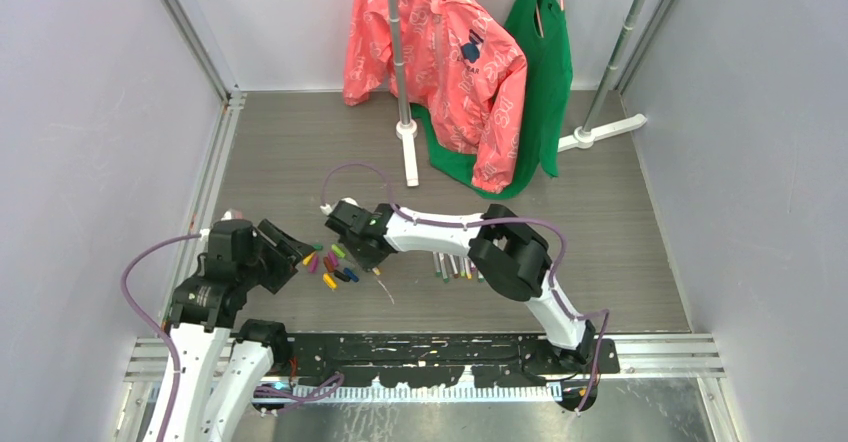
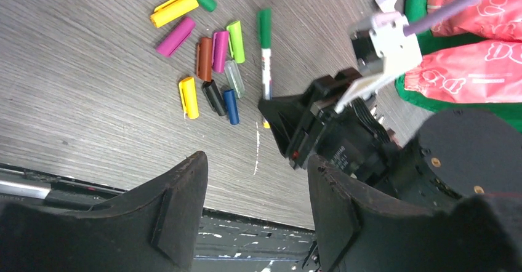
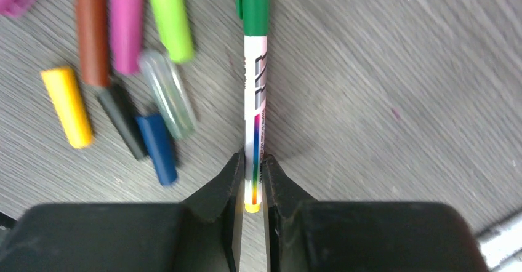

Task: Open the pen caps

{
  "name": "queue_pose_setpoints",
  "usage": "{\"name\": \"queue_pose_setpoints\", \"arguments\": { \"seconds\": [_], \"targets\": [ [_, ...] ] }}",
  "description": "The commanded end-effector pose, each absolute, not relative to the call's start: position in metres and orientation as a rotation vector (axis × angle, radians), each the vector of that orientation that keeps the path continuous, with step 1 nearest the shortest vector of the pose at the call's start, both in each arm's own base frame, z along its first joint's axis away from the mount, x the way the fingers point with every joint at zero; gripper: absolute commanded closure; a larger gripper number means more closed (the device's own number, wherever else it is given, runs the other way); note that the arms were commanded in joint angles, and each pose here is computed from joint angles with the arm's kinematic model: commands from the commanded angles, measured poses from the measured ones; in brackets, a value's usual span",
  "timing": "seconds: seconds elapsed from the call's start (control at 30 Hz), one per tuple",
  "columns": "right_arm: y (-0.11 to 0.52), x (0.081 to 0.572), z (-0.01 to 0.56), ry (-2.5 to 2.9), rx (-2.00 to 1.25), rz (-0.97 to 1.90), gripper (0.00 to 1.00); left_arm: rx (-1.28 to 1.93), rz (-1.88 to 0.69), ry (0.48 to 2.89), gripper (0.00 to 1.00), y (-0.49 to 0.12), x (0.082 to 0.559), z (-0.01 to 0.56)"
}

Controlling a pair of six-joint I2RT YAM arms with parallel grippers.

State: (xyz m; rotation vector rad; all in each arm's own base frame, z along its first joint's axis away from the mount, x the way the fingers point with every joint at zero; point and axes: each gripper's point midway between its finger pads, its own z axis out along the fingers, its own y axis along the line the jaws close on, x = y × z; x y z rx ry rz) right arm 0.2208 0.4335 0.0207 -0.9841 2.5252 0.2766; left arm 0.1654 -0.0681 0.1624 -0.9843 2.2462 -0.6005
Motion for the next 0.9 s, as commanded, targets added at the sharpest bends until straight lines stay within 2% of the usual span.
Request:
{"name": "queue_pose_setpoints", "arguments": {
  "seconds": [0.0, 0.4, 0.87],
  "targets": [
    [0.408, 0.215, 0.049, 2.550, -0.928, 0.276, 0.99, -1.066, -0.604, 2.202, 0.39, -0.067, 0.181, 0.158],
    [0.410, 0.199, 0.093, 2.532, -0.844, 0.467, 0.99, -1.110, -0.741, 2.209, 0.39, -0.088, 0.218, 0.146],
    [0.433, 0.183, 0.125, 2.522, -0.845, 0.673, 0.99, -1.120, -0.773, 2.253, 0.39, -0.100, 0.237, 0.143]
  ]
}}
